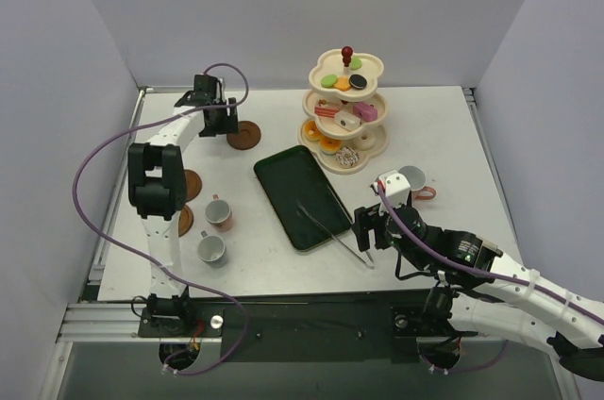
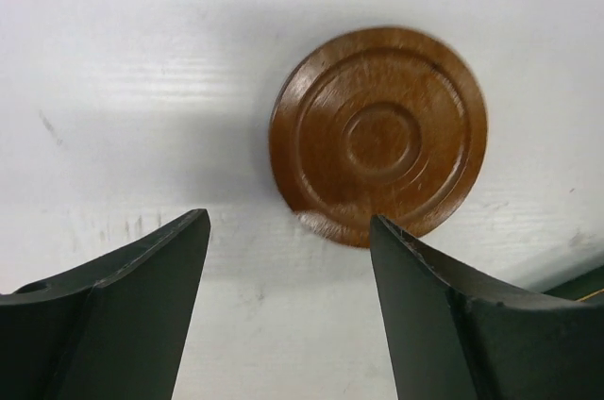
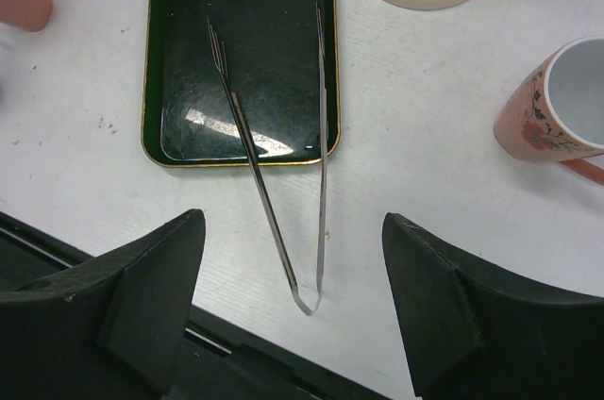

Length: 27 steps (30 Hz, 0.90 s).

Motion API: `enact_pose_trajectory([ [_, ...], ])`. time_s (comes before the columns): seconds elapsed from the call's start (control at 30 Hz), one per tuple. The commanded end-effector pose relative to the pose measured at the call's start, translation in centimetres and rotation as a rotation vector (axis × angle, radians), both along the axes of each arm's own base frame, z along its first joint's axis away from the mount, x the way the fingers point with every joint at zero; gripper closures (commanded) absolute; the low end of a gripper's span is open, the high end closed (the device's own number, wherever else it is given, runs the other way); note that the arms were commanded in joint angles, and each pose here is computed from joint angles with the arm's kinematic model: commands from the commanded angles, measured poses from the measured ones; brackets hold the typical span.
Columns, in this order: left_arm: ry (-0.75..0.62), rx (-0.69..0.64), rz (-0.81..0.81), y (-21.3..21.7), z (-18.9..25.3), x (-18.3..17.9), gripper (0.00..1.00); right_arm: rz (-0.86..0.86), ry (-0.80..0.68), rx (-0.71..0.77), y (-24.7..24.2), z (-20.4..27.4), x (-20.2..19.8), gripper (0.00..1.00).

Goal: Serve the afternoon tea

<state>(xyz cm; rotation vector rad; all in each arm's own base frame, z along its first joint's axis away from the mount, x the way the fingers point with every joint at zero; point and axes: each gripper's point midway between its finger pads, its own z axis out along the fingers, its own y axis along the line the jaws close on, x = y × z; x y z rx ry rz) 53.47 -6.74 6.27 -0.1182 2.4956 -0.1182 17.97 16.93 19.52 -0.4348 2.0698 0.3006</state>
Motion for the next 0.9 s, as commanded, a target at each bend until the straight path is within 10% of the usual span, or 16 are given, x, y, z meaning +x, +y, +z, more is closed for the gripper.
enact_pose_trajectory([
  [0.0,-0.011,-0.071,-0.008,-2.0,-0.1,2.3,0.20,-0.009,0.006,0.004,-0.1,-0.2,0.0,0.30],
  [0.87,-0.045,-0.226,-0.064,-11.4,-0.8,5.5,0.22,-0.030,0.024,0.023,-1.0,-0.5,-0.7,0.31],
])
